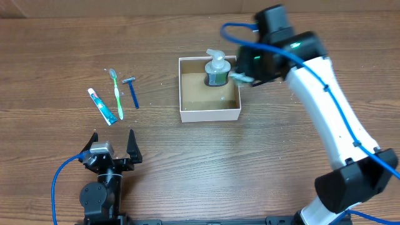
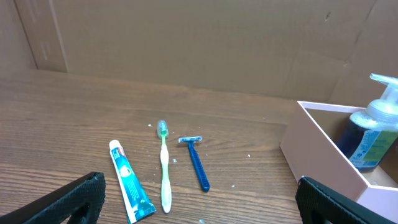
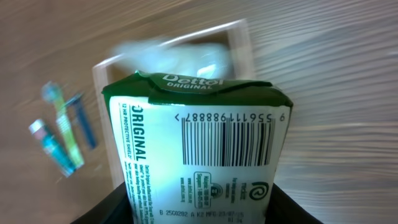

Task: Pack container
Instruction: 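Carry the soap bar with the right gripper into the box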

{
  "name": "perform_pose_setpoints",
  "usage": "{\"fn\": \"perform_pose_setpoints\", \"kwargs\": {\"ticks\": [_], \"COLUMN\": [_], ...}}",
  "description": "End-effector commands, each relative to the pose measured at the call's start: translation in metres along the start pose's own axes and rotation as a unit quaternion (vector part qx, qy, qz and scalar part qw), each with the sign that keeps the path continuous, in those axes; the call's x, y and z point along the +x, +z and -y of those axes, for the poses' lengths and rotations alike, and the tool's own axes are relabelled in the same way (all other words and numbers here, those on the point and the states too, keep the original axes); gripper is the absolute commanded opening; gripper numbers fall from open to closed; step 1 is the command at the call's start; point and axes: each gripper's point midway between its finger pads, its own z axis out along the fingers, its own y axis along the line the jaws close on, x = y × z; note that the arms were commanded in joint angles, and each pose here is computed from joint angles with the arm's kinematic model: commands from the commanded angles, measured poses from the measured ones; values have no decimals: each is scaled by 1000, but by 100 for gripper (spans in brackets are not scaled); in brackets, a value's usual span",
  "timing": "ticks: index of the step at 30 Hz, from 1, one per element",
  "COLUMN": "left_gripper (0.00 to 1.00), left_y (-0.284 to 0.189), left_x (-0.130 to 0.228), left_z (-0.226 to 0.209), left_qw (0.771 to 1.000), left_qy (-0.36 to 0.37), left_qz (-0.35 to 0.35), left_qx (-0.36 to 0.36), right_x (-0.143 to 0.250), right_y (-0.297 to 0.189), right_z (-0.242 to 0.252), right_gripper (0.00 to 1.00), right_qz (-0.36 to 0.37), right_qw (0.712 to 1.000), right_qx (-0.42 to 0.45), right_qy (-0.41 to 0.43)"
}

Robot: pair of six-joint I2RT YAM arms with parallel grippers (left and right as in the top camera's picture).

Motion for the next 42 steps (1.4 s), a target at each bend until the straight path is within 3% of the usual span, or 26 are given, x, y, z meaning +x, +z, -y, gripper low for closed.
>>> {"fn": "perform_pose_setpoints", "kwargs": {"ticks": [1, 11, 16, 22, 42], "left_gripper": [100, 100, 100, 100, 100], "left_y": [0, 0, 0, 0, 0], "left_x": [-1, -1, -1, -1, -1], "left_z": [-2, -2, -2, -2, -2], "left_qw": [1000, 1000, 1000, 1000, 1000], "left_qy": [-7, -7, -7, -7, -7], "left_qz": [3, 3, 4, 3, 4], "left_qx": [-3, -3, -3, -3, -3], "right_x": [7, 16, 23, 38, 12], "right_y": [-11, 10, 38, 82, 83], "right_z": [-44, -102, -126, -112, -110], "right_gripper": [44, 44, 43, 43, 41], "right_qz": [20, 64, 37, 3, 46], "right_qw": [998, 969, 967, 965, 909], "right_qx": [-41, -74, -100, -54, -71], "right_qy": [52, 225, 230, 255, 408]}}
